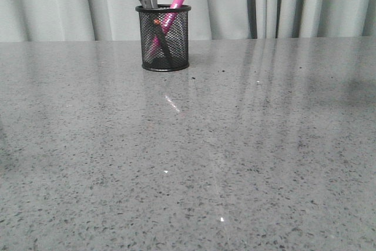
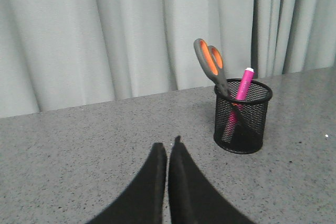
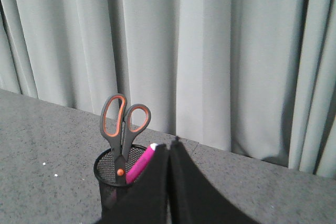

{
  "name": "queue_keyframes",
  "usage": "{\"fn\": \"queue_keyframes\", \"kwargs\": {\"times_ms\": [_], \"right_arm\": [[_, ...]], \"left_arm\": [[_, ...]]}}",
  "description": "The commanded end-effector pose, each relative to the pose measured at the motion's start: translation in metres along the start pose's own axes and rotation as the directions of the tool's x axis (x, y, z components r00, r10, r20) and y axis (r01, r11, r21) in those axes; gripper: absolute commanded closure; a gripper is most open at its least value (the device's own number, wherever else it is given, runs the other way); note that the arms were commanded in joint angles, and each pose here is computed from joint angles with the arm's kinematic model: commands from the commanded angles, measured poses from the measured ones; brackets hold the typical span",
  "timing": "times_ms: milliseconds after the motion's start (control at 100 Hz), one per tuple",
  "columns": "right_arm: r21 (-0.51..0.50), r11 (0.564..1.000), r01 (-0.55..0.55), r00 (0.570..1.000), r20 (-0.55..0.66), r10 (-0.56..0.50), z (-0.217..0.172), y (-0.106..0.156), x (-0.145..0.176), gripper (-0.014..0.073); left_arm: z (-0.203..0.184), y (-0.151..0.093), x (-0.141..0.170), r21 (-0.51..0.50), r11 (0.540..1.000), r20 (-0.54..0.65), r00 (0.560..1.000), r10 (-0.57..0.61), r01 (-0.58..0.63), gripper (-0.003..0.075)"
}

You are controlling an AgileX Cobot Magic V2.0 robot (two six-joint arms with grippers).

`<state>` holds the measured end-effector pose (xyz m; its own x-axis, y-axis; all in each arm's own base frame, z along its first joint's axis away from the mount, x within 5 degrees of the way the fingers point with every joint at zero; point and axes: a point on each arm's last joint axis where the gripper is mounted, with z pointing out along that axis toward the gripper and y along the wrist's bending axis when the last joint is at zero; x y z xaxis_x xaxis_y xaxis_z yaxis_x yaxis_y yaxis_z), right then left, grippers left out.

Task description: Put pen and scissors into bin

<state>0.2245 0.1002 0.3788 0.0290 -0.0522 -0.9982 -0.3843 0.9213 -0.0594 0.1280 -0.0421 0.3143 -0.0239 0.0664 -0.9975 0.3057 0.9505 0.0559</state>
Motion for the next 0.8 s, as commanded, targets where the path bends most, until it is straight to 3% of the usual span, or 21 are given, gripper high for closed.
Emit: {"fn": "queue_keyframes", "kwargs": {"times_ms": [0, 300, 550, 790], "right_arm": [[0.059, 0.998, 0.018, 0.986, 0.166, -0.028, -0.039, -0.007, -0.002, 0.0664], [0.097, 0.995, -0.014, 0.984, 0.176, -0.003, -0.119, -0.008, 0.082, 0.0664], [0.102, 0.994, -0.031, 0.964, 0.266, 0.002, -0.158, -0.008, 0.105, 0.0664], [0.101, 0.994, -0.032, 0.961, 0.276, 0.003, -0.168, -0.007, 0.121, 0.0664]], "left_arm": [[-0.009, 0.008, -0.005, -0.08, 0.996, 0.123, 0.992, -0.025, 0.035, 0.0739], [-0.043, 0.009, 0.035, -0.102, 0.992, 0.182, 0.982, -0.048, 0.068, 0.0739], [-0.069, 0.007, 0.046, -0.076, 0.991, 0.276, 0.957, -0.088, 0.113, 0.0739], [-0.078, 0.007, 0.046, -0.067, 0.991, 0.323, 0.942, -0.089, 0.116, 0.0739]]}}
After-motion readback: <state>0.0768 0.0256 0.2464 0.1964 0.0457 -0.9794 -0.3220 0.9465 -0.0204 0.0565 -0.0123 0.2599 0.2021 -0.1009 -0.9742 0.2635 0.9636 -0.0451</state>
